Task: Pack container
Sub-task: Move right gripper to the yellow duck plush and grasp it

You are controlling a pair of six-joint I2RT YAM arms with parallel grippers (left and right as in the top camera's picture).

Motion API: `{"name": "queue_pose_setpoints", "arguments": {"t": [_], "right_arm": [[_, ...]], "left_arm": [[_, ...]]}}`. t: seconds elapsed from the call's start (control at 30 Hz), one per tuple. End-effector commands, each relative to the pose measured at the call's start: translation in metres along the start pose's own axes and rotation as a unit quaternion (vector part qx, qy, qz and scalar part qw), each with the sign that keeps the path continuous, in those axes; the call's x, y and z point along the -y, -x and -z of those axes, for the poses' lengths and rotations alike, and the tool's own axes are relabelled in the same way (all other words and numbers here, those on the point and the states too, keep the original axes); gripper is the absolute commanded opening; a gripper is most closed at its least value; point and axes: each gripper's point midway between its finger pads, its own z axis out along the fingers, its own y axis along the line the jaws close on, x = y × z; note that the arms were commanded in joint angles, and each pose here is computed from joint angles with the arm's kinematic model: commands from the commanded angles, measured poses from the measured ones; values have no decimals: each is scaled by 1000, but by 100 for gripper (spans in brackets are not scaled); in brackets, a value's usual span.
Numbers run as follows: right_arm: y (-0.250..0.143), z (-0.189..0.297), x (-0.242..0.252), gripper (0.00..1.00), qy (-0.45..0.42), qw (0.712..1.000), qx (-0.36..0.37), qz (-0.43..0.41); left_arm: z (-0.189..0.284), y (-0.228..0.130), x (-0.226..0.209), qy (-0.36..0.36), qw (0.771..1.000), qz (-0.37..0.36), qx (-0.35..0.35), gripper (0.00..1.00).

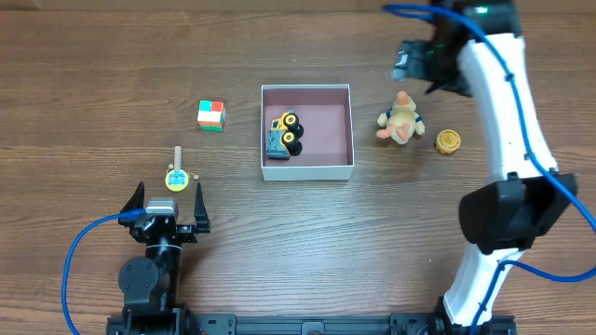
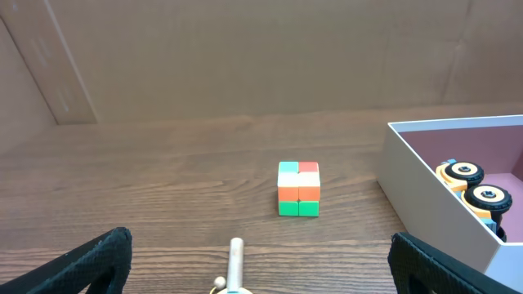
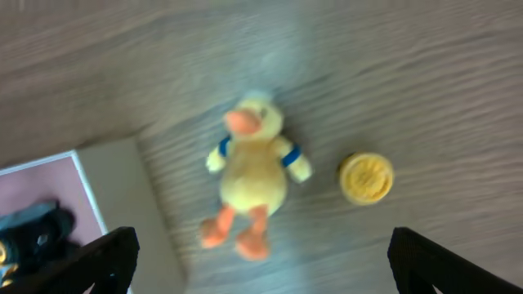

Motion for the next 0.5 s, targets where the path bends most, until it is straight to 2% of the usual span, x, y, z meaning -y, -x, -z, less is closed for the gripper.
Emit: {"name": "queue_pose_setpoints", "arguments": {"t": [0.0,0.17,0.47], "right_arm": [[5,-8,-2,100,23,998,2,53],[1,-30,3,100,15,998,-11,59],[-35,-100,7,100,-5,994,-91,65]], "left_arm": [[0,0,-1,1,1000,-4,3,100],[0,0,-1,1,1000,-4,3,100],[0,0,-1,1,1000,-4,3,100]]}}
